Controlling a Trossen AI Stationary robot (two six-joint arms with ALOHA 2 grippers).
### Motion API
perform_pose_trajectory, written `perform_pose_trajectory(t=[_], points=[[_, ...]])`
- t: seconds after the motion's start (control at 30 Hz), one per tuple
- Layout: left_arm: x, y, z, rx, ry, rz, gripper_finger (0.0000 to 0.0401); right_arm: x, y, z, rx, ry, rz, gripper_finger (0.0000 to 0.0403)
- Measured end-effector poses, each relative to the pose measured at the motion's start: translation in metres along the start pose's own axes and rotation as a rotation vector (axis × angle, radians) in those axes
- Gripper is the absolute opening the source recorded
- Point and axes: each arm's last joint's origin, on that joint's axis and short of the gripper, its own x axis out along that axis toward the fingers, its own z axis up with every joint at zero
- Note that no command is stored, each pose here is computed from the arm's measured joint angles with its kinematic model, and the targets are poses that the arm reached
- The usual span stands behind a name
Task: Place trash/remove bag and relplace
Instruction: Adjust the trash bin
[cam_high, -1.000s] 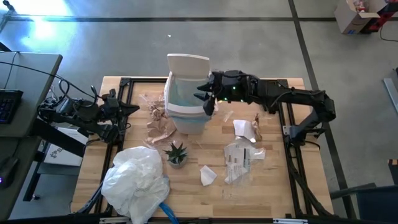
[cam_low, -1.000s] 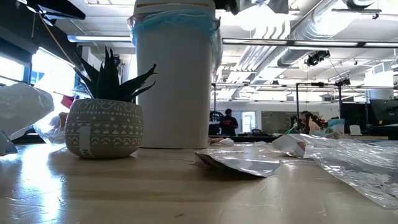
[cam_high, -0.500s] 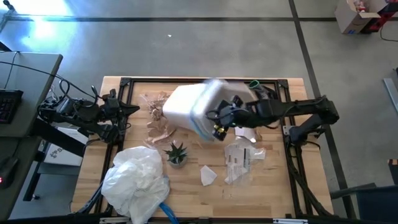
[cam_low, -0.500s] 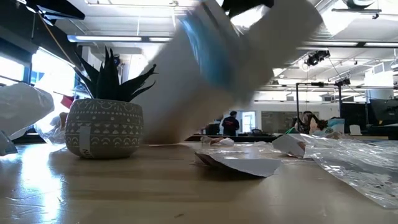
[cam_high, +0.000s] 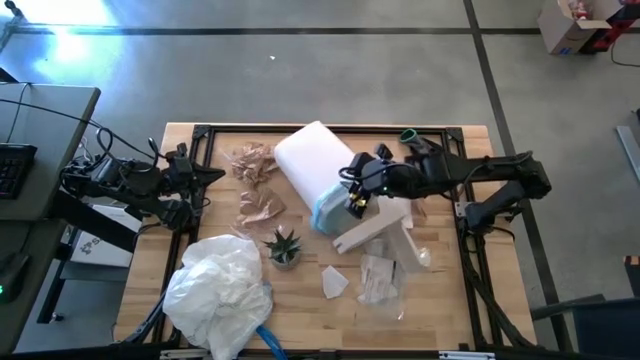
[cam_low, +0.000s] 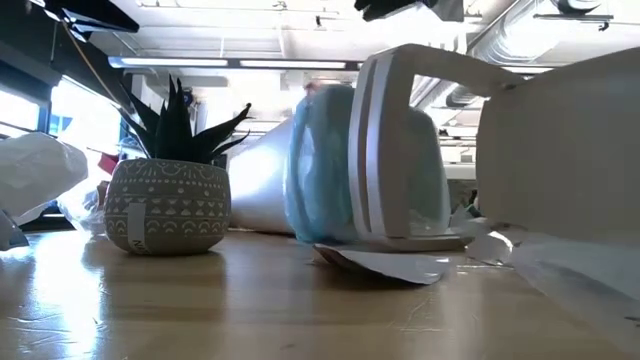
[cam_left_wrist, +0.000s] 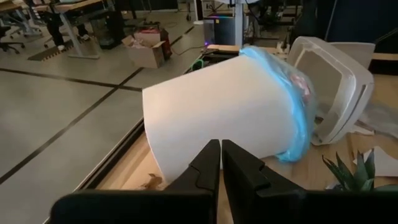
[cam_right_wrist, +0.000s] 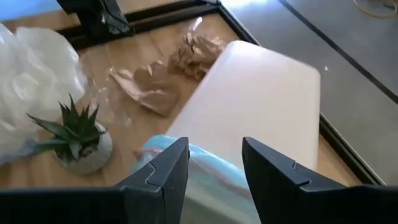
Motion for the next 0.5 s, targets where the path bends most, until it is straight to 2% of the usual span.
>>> perform_pose_trajectory(t=[0.27,0.5], points=[[0.005,-0.003,0.001,0.049,0.017,0.026,0.0000,-0.009,0.016,-0.015,-0.014,0.070,0.013,0.0138],[0.025,-0.018,0.010,0.186,0.042,0.103,0.0000,-0.015,0.045,-0.039,-0.030,0.150,-0.010,0.0138]])
